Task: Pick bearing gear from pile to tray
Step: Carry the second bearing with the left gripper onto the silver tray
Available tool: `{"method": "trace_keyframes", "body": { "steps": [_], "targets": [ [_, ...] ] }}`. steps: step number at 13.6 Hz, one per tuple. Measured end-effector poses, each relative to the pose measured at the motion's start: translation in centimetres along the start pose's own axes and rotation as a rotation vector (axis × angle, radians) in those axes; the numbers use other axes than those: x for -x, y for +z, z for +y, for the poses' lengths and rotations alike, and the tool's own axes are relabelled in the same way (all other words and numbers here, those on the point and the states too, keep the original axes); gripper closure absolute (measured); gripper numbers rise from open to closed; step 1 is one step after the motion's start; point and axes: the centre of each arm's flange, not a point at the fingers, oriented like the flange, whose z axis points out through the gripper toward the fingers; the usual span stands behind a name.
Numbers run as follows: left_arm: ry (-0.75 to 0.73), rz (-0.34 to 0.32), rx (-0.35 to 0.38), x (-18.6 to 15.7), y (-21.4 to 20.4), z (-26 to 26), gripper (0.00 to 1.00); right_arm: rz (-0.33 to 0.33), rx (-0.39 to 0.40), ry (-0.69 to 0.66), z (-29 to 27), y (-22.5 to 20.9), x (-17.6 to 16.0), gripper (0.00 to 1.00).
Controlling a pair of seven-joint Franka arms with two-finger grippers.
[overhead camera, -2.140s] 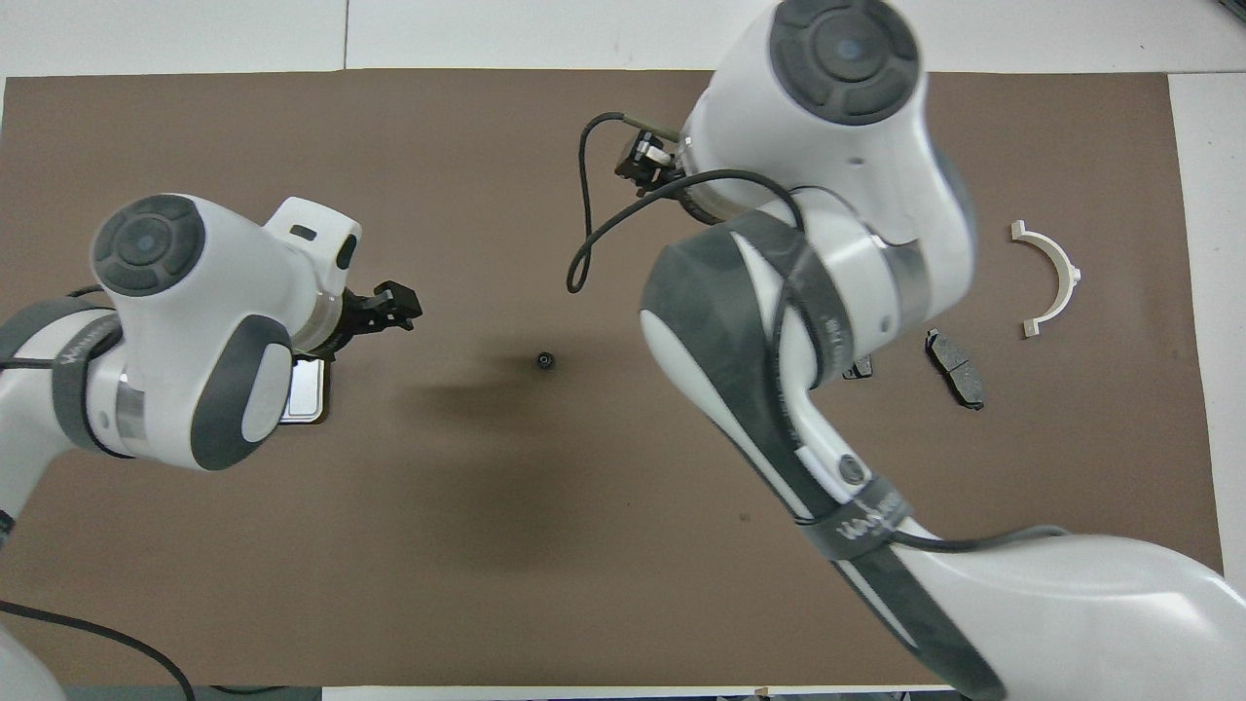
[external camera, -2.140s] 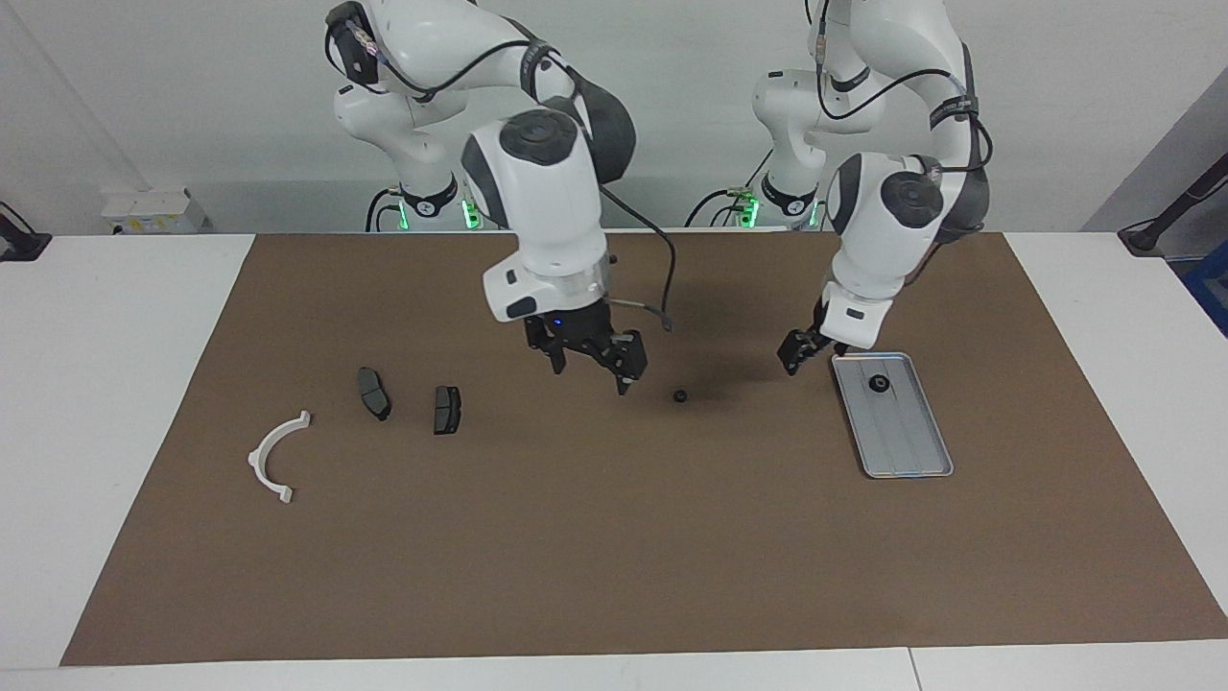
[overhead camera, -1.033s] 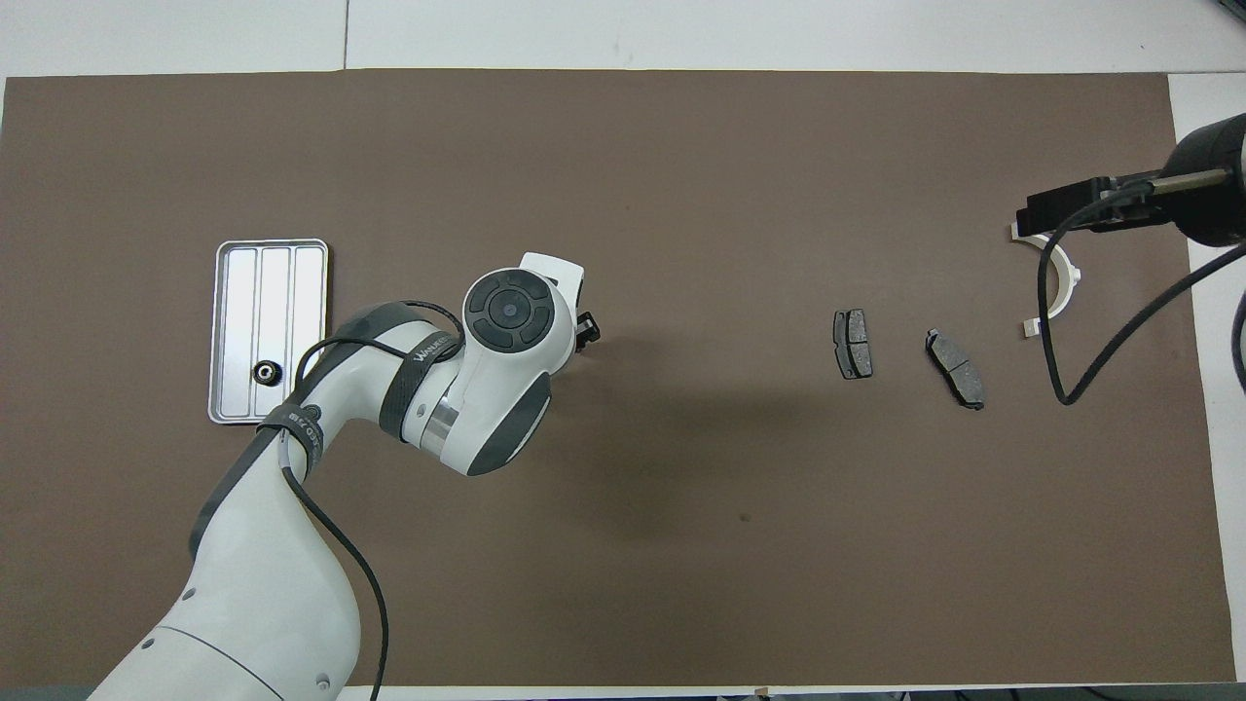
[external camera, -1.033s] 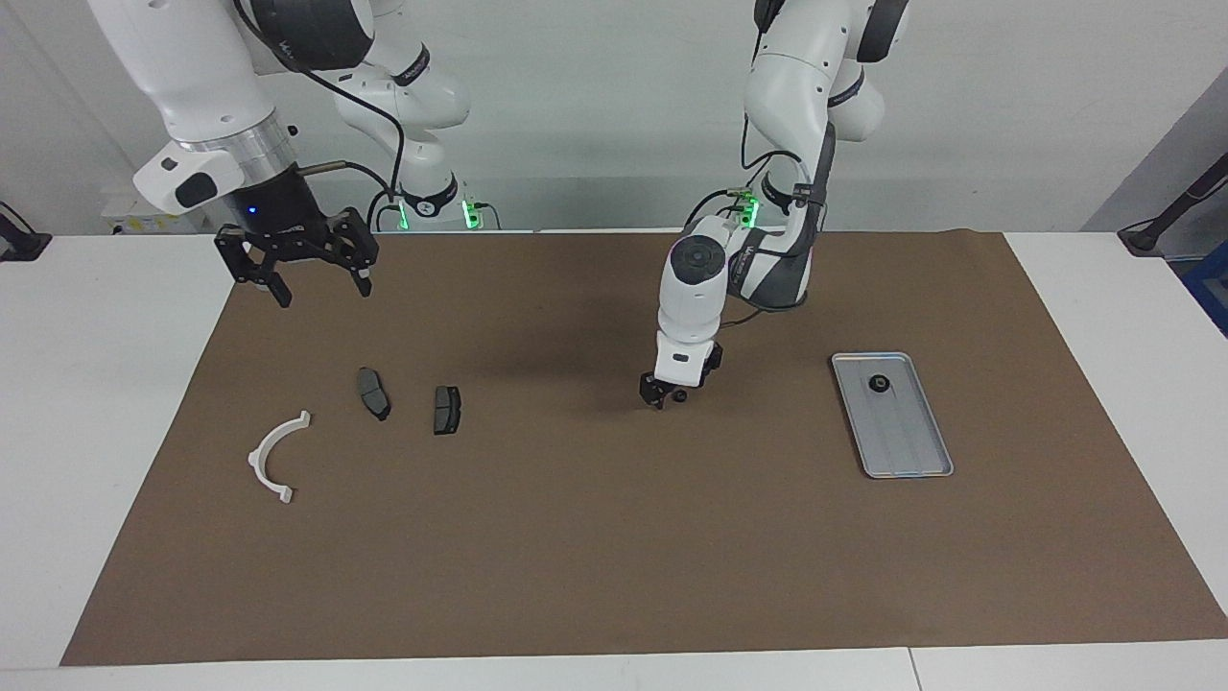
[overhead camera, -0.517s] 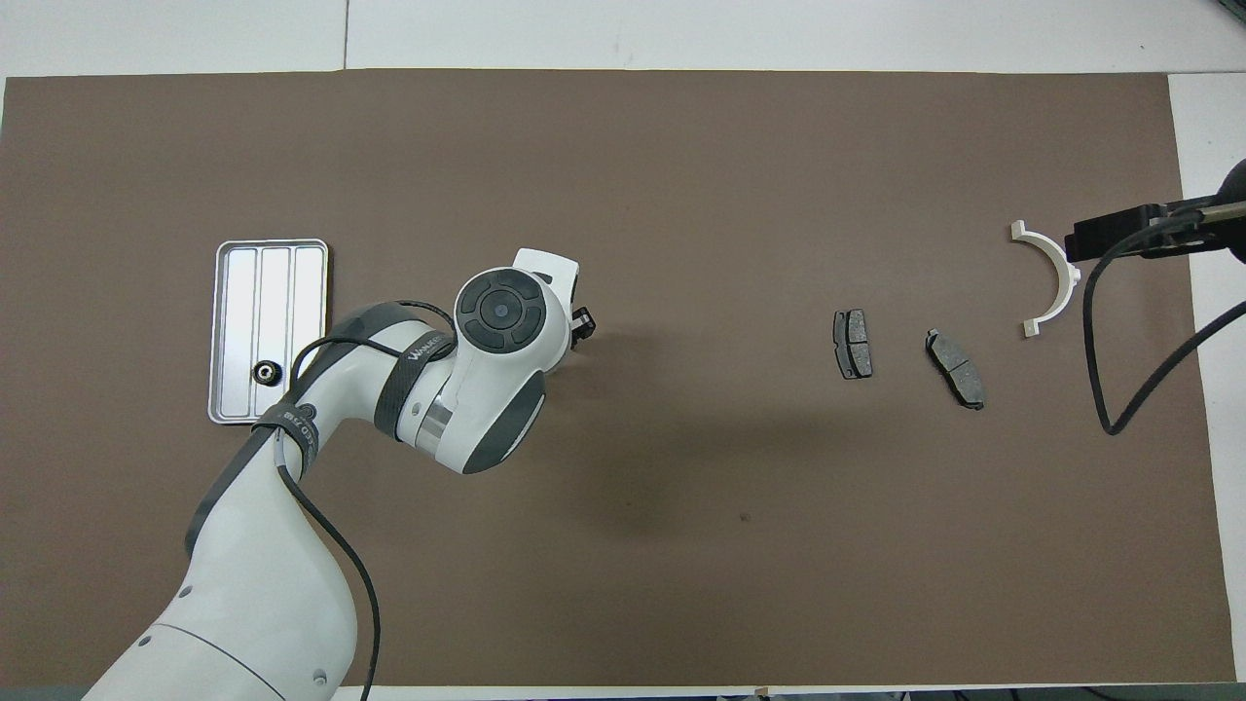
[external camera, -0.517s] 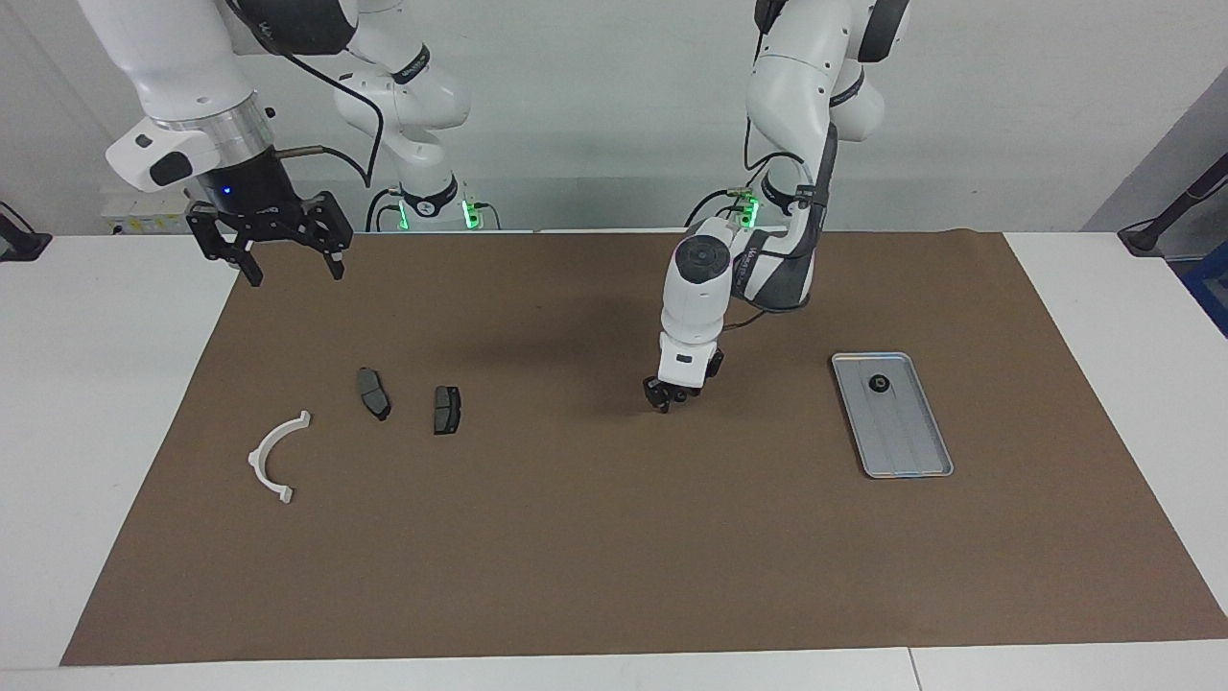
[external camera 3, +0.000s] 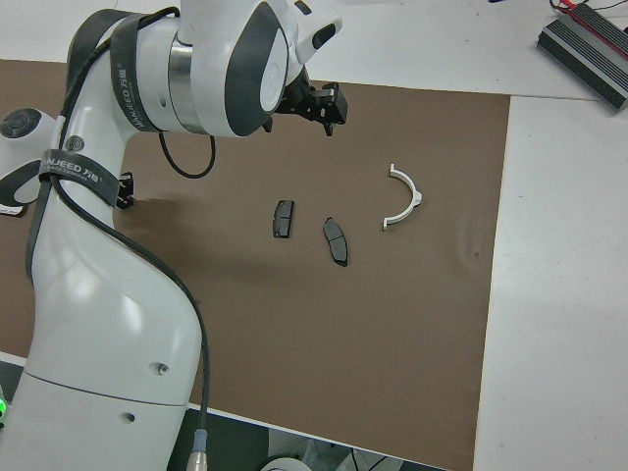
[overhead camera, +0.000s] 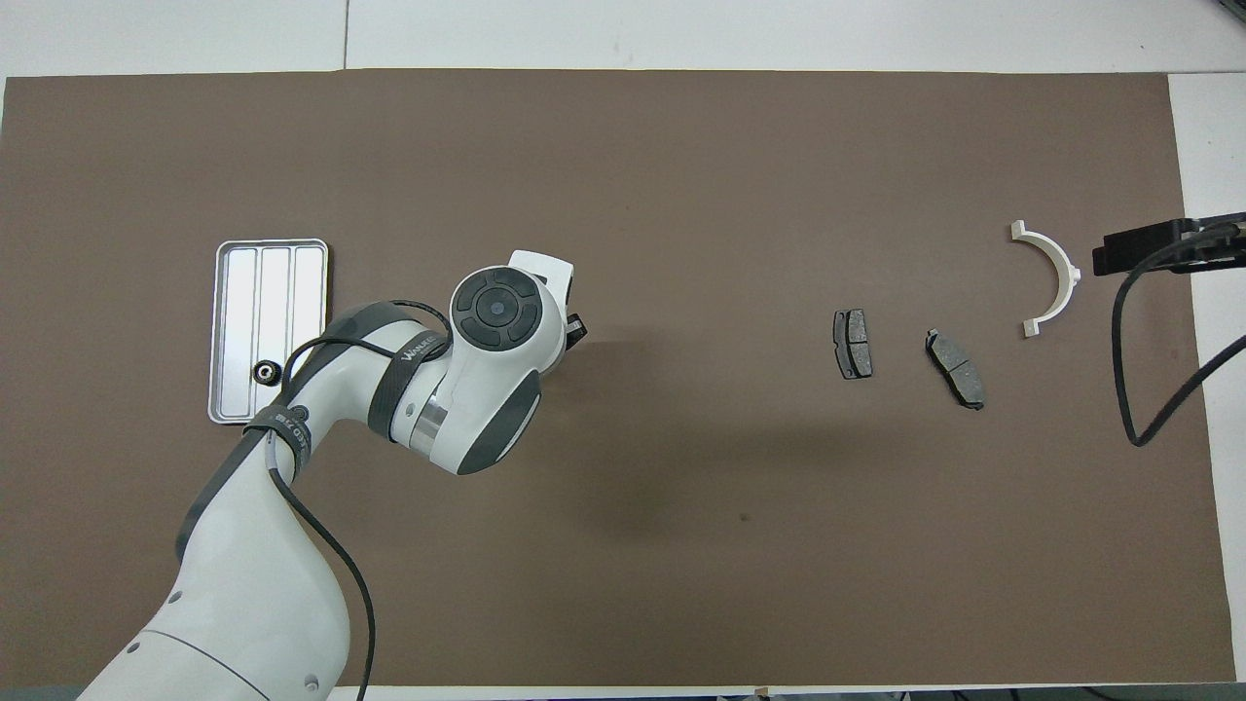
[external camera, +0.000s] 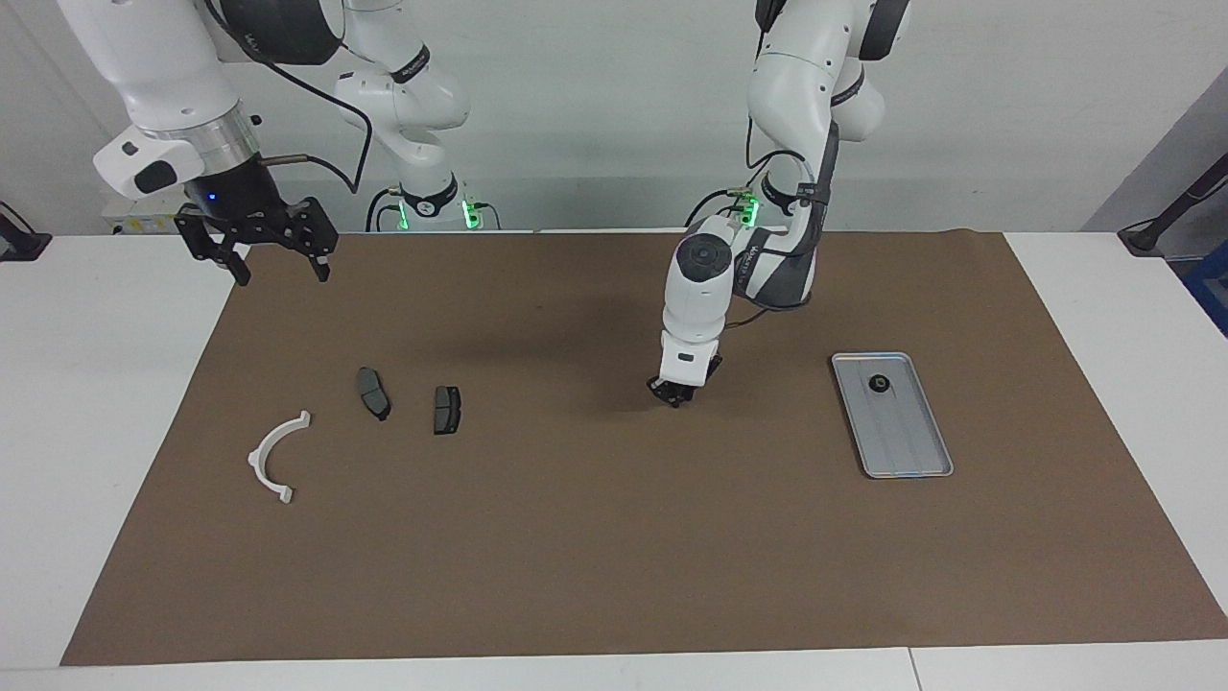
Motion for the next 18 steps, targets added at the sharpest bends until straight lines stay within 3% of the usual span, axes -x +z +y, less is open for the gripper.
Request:
{"method": "trace_keyframes", "body": {
  "steps": [3, 7, 11, 13, 18],
  "targets": [
    [0.016, -0.002, -0.020, -3.5, -1.9, -2.8, 0.76, 0.011, 0.002, 0.006, 0.3, -0.7, 0.4, 0.00],
    [0.136, -0.034, -0.041, -12.4, -7.2, -13.2, 0.76, 0.007, 0.001, 0.008, 0.3, -0.5, 0.3, 0.00],
    [0.251, -0.029, -0.023, -19.5, -6.7, -22.5, 0.76, 0.000, 0.001, 0.032, 0.1, -0.1, 0.1, 0.00],
    [0.267, -0.003, -0.009, -21.1, -6.1, -24.9, 0.76, 0.000, 0.000, 0.030, 0.0, -0.1, 0.1, 0.00],
    [0.283, 0.037, 0.009, -21.2, -1.1, -24.8, 0.76, 0.000, -0.001, 0.019, -0.6, -0.1, 0.1, 0.00]
  ]
}}
